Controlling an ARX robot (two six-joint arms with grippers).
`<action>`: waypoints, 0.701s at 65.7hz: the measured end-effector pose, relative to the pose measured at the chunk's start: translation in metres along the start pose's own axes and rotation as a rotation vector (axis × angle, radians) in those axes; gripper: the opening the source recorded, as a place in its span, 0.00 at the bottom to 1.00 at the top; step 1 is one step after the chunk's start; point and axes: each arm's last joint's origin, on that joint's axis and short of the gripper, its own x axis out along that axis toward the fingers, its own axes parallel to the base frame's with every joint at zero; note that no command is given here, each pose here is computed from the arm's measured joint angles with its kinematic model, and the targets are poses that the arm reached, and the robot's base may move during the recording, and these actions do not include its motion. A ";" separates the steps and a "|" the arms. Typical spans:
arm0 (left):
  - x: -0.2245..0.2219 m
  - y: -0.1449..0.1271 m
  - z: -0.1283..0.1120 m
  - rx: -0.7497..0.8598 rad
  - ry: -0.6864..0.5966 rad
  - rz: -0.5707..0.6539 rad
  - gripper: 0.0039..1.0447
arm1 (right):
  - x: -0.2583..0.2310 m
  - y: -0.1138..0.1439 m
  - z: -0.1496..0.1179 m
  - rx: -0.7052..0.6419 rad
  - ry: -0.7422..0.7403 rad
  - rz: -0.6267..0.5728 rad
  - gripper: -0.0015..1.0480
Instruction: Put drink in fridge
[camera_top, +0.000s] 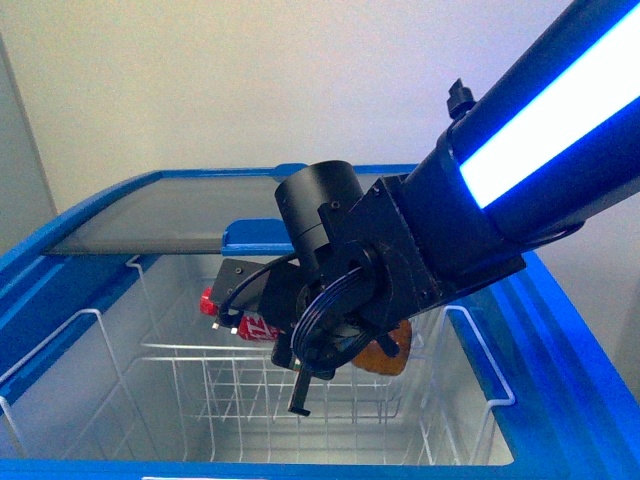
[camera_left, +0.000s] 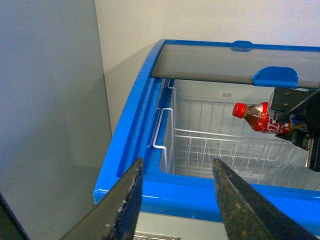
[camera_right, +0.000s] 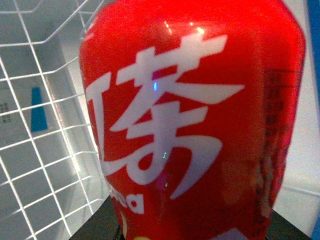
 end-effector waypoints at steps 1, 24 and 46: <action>0.000 0.000 0.000 0.000 0.000 0.000 0.51 | 0.001 0.000 0.001 0.000 -0.002 -0.007 0.35; 0.000 0.000 0.000 0.000 0.000 0.000 0.92 | 0.011 -0.002 0.021 0.016 -0.033 -0.017 0.35; 0.000 0.000 0.000 0.000 0.000 0.000 0.92 | 0.025 0.024 0.016 0.006 -0.019 0.033 0.35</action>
